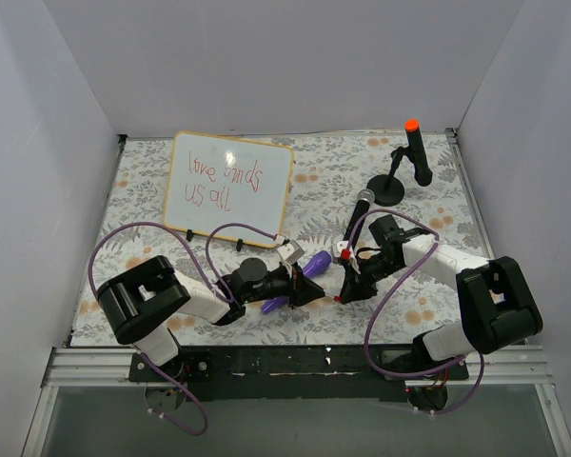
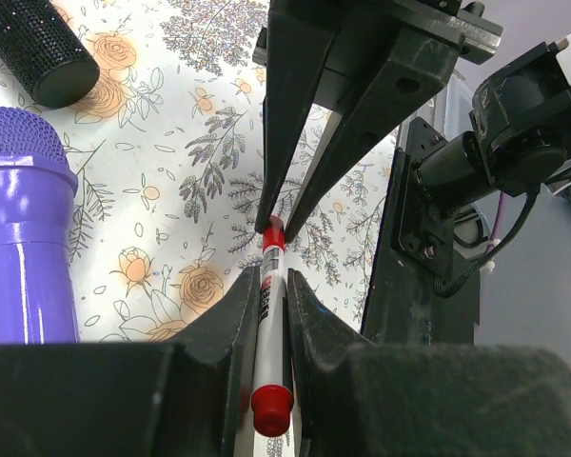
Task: Write a sentence on the whiteboard
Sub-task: Close the whiteboard marker at the center of the board.
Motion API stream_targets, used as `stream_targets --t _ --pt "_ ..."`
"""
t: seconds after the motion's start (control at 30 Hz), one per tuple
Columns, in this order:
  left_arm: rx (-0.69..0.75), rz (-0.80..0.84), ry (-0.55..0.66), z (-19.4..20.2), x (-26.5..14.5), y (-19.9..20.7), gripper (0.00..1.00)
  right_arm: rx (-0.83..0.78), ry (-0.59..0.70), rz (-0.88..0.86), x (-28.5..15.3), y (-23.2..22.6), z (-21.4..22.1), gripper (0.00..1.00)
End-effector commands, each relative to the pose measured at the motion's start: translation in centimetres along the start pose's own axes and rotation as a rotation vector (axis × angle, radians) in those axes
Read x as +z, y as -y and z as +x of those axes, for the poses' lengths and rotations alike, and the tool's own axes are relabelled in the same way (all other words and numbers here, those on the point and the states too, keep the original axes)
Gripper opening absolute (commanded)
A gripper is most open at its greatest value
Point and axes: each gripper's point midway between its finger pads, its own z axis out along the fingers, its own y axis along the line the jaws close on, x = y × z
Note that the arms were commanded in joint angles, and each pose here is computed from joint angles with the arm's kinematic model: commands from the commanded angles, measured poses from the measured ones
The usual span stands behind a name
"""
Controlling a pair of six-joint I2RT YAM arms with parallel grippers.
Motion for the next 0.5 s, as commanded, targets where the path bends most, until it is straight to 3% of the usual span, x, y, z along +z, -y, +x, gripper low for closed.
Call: stream_targets --t 0.0,0.33,0.47 --pt "0.042 0.043 0.035 -0.71 0.16 0.98 0.0 -0.033 0.082 -0.04 0.4 -0.31 -2.06 0.23" --pt "0.052 0.061 0.047 -0.99 0.06 1.37 0.0 -0.031 0.074 -0.05 0.54 -0.42 -1.95 0.27" --pt "0.054 0.053 0.048 -1.04 0.0 1.26 0.0 -0.03 0.073 -0.052 0.53 -0.42 -1.95 0.15"
